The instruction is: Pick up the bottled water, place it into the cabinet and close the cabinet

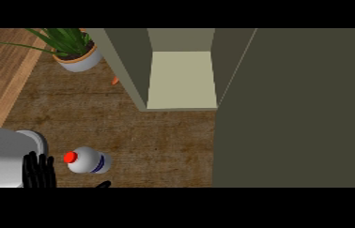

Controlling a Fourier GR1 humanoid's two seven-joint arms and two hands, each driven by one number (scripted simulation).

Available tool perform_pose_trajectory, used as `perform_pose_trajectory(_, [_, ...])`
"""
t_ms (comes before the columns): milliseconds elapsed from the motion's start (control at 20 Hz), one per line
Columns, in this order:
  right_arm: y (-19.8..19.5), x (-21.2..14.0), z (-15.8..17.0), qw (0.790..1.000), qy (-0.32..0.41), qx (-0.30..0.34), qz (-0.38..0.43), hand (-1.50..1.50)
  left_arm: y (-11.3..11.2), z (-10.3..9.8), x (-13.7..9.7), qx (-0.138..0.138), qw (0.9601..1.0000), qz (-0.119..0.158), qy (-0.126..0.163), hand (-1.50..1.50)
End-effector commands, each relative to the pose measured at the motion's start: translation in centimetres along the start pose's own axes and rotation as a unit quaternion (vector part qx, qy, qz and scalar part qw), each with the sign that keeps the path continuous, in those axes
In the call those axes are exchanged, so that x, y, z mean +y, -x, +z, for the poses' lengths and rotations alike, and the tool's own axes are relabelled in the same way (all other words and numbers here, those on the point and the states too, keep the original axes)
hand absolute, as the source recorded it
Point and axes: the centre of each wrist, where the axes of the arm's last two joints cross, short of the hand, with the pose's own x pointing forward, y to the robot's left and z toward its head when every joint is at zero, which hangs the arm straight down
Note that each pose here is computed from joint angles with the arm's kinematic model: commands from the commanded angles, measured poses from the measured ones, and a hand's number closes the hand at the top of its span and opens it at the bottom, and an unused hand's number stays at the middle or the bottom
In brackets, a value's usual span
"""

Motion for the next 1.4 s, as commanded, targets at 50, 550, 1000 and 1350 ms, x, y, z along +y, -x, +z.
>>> perform_pose_trajectory(50, [-3.8,1.5,0.7,0.997,-0.017,-0.049,-0.049,-1.5,3.3,-0.1,1.5,0.014,0.9998,0.011,-0.001,-1.5])
perform_pose_trajectory(550, [-4.0,0.4,1.8,0.998,-0.031,-0.048,-0.041,-1.5,8.8,-2.5,0.9,0.023,0.9982,0.044,-0.033,-1.5])
perform_pose_trajectory(1000, [-4.1,1.1,2.7,0.998,-0.025,-0.034,-0.041,-1.5,11.4,-1.7,-0.3,0.008,0.9929,0.113,0.036,-1.5])
perform_pose_trajectory(1350, [-4.6,0.6,2.6,0.998,-0.029,-0.037,-0.034,-1.5,12.8,-2.0,-1.1,-0.013,0.9805,0.192,0.039,1.5])
